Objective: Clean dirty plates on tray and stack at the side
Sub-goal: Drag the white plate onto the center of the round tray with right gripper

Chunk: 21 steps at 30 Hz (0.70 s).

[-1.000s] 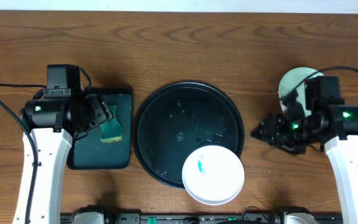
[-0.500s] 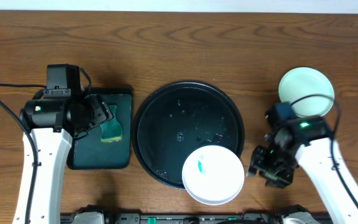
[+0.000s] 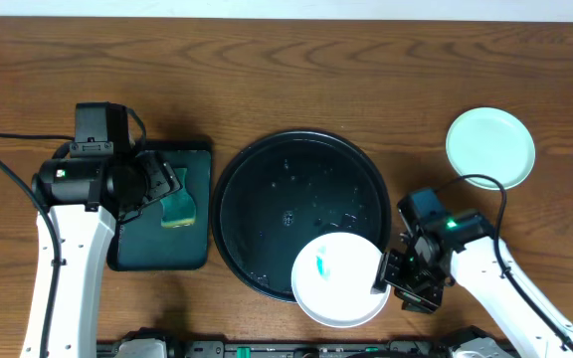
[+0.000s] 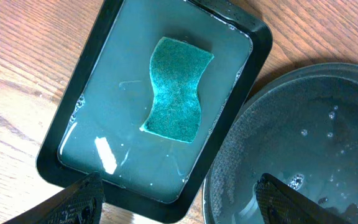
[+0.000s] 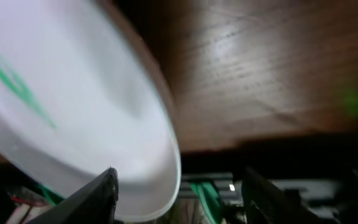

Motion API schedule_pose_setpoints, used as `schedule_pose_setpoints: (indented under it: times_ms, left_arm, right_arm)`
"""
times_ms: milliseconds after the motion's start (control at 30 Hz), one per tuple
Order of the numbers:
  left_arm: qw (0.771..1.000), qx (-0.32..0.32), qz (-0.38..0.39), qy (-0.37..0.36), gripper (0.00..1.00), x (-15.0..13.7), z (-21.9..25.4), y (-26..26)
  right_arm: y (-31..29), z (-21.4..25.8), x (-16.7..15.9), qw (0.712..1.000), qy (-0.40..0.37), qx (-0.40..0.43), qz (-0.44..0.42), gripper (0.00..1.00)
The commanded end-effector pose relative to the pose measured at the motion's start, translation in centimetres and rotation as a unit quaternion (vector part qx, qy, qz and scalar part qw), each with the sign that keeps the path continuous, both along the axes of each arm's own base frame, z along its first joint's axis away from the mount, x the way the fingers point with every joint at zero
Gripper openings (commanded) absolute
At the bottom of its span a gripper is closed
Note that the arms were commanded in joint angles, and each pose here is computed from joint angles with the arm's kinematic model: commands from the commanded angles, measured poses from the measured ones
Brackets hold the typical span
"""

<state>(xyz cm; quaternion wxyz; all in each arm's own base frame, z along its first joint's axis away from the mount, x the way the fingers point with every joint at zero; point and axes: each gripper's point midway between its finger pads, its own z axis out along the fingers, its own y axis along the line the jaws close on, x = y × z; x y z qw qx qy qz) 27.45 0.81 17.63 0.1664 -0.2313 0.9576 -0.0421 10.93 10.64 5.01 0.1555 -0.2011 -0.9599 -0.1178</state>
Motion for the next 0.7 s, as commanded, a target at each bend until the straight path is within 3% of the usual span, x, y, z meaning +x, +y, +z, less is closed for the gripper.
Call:
schedule_pose_setpoints:
  times_ms: [0,100,500,667]
  left_arm:
    - [1.000,-0.001,0.005,0.007,0.79,-0.1,-0.4,0.1]
    - [1.000,-0.001,0.006,0.007,0.79,-0.1,-0.4,0.1]
    - [1.000,-0.001,0.006,0.007,0.79,-0.1,-0.4,0.1]
    - [1.000,-0.001,0.006,0.007,0.79,-0.1,-0.4,0.1]
  right_arm:
    - [-0.1,-1.1,-1.2,1.000,0.019,-0.006,-0.018,0.56]
    - [0.0,-1.8,-1.0,1.000,0.010,-0.003,-0.018,0.41]
    - [0.7,-2.0,0.9,0.999,-0.030,0.014,-0.018,0.02]
    - [0.9,-2.1,1.4,0.999,-0.043,0.019,-0.015,0.01]
